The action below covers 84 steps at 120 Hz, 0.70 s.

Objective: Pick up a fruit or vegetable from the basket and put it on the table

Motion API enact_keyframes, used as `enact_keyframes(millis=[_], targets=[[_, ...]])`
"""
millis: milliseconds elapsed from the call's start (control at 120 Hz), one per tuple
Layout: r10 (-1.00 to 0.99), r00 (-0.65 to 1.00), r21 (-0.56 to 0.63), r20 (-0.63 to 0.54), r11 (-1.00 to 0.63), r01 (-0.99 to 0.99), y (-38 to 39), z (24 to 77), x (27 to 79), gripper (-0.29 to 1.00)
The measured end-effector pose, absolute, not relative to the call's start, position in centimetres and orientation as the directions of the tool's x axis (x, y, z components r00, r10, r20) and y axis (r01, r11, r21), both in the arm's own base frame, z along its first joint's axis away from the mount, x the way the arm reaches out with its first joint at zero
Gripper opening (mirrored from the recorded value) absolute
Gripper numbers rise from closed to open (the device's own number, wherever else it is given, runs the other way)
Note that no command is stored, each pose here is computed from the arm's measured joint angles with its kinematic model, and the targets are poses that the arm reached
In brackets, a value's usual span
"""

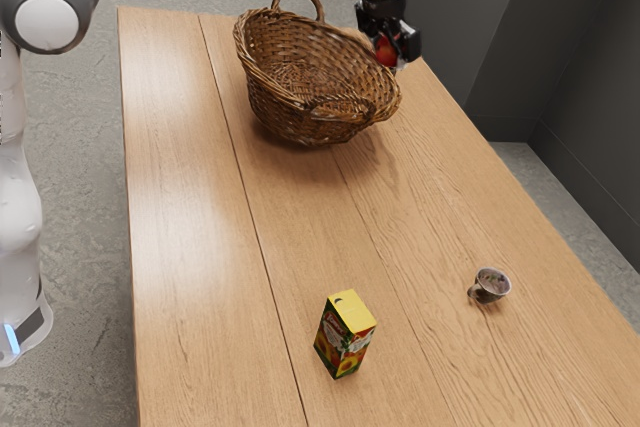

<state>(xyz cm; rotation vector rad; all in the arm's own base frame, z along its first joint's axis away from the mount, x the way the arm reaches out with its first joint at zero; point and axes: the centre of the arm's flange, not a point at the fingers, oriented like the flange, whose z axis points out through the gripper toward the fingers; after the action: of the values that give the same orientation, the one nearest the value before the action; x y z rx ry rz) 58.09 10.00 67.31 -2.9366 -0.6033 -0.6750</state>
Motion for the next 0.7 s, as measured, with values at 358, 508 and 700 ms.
enact_keyframes(millis=[358, 508, 700], targets=[[0.177, 0.89, 0.082, 0.421, -0.984, 0.157, -11.8, 66.7, 59.5, 0.31], [0.27, 0.874, 0.105, 0.403, -0.963, 0.249, -8.4, 66.2, 60.0, 0.52], [0.514, 0.781, 0.207, 0.356, -0.858, 0.47, -2.3, 67.4, 59.4, 0.66]])
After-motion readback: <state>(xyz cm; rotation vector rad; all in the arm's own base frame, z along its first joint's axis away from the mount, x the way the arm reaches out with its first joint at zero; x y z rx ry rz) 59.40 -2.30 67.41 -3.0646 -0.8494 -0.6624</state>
